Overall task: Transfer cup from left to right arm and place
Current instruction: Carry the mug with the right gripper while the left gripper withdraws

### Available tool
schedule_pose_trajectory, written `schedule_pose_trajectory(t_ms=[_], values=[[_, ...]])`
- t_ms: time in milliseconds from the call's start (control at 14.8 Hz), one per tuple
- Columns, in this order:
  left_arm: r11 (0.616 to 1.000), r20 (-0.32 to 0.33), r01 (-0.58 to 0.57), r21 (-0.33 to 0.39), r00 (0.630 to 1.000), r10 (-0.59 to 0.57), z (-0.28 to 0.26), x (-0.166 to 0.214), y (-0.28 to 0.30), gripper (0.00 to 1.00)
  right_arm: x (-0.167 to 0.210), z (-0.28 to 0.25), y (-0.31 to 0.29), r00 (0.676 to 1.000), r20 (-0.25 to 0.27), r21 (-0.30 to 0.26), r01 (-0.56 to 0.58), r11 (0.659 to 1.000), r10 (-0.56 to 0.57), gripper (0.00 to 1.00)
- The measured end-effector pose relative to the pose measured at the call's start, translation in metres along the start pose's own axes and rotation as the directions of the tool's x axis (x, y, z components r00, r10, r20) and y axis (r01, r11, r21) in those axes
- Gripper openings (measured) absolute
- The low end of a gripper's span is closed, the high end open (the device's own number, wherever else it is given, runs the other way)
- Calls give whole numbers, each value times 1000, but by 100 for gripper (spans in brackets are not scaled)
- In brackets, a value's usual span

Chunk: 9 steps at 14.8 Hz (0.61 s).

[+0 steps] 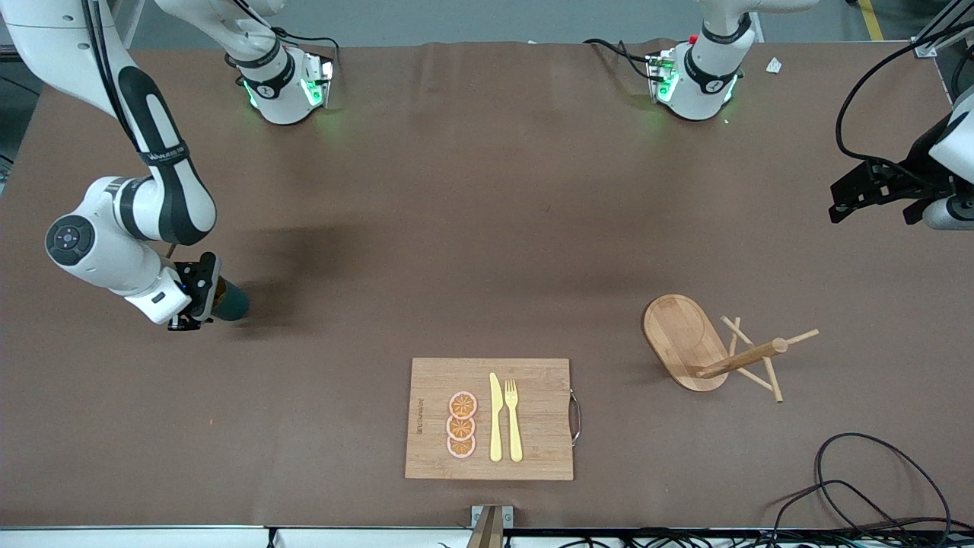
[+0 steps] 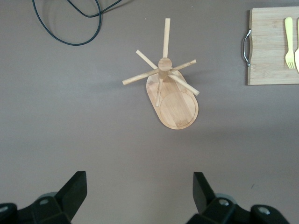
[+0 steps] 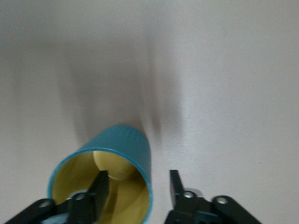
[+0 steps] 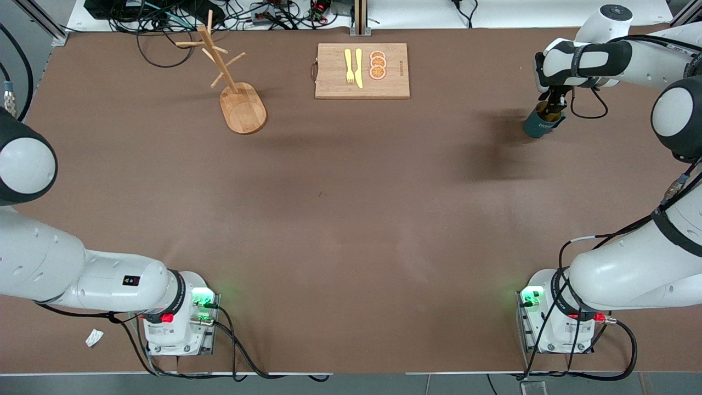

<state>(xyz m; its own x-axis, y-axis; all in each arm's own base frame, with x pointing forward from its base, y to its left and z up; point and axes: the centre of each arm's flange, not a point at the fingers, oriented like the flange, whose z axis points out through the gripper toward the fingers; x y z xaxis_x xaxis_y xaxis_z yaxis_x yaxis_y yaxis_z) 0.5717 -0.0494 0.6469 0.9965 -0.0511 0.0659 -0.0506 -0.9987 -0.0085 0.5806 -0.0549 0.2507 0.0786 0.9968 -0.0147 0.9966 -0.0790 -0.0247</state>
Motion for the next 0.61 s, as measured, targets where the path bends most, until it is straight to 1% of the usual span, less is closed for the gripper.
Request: schedule_pose_trajectory(t_ms=[135,203,271,406,474,609], values=[[1000,-16,0,-1,1000,0,-1,2,0,100,0,-5,1,998,1,42,-68,997,68,84],[1000,-19,0,-1,1000,0,-2,2,0,100,0,-12,4,994,4,61,-108,992,108,96],[1000,-20,0,-1,1000,0,-2,2,0,100,-2,-22,9,988,8,76,-154,985,154,100],[1000,-22,0,-1,1000,0,-2,2,0,100,-4,-45,18,963,19,89,-270,959,269,100],[1000,-22,0,-1,1000,0,-2,2,0,100,-5,-56,22,944,23,84,-331,940,330,100],[1000,-22,0,-1,1000,0,-2,2,0,100,-5,-76,29,898,21,59,-440,896,439,100]])
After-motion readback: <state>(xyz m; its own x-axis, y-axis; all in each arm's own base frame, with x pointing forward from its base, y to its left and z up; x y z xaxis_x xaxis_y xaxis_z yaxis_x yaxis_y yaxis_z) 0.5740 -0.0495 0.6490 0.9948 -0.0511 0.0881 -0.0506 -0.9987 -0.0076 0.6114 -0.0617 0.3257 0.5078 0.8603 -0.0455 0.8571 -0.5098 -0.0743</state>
